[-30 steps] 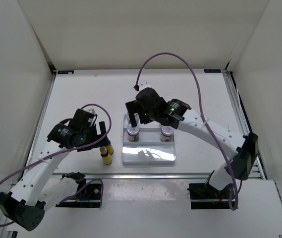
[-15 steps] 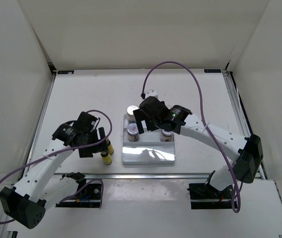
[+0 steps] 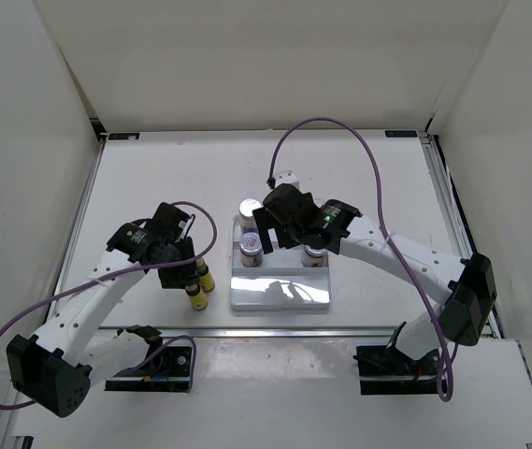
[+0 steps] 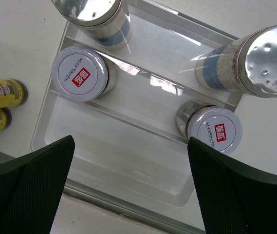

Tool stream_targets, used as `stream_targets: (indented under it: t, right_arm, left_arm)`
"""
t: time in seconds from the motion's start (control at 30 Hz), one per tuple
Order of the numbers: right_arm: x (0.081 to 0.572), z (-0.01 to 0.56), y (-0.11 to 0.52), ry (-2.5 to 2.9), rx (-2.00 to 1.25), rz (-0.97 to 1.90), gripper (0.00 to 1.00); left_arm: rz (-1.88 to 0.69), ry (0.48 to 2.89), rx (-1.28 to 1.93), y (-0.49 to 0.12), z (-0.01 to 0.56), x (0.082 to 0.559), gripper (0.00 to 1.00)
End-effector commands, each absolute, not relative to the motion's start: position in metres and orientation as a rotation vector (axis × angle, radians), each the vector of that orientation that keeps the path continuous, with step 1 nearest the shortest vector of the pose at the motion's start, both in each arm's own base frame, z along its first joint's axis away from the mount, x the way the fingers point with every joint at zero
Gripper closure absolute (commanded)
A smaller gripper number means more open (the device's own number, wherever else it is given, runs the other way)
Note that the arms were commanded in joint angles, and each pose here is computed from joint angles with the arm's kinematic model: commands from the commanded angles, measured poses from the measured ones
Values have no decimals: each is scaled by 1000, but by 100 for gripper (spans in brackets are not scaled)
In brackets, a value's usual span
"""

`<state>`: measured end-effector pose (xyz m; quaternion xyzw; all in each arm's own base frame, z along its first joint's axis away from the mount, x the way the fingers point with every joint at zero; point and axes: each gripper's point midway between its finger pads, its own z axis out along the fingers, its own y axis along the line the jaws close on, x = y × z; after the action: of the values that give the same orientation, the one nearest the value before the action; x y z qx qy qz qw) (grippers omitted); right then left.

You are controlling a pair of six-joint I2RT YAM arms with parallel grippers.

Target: Organize the condiment bottles

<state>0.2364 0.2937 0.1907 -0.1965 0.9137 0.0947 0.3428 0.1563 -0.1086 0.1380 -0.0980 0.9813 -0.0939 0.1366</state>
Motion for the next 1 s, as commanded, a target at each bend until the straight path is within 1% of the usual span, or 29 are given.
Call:
stream_targets:
  t: [0.0,0.13,0.2,0.3,0.33,0.37,0.57,0.7,0.83,0.97]
  right_arm:
    - [241,203,286,2338,-467,235,0]
    - [241,203,286,2338,-467,235,0]
    - [241,203,286,2338,-467,235,0]
    - [240,202,285,2344,-471,228,0]
    - [241,202,284,2340,-465,217,0]
    - [241,202,284,2340,-465,217,0]
    - [244,202,278,2333,-454,181,0]
    - [244,205,272,2324,-442,161,0]
    - [249,210,254,2318,-392,143,0]
    - [247,215,237,2308,-357,148,0]
  left_arm:
    - [-288,2789,-267,-109,150,165,50]
    - [-305,2805,-264,-112,149,164,50]
    - [-321,2799,-246,-114,153,165,55]
    - [-379,2776,-234,-119,165,164,74]
    - [-389,2791,-232,-120,165,160,87]
    - [-422,2761,-225,-123,175,163,89]
    - [-437,2762,-196,-124,194,159,89]
    - [-467,2721,-175,-130,213,166,89]
    - [-518,2716,-122,-150,225,169,89]
    - [-502,2722,-74,-172,230,176,89]
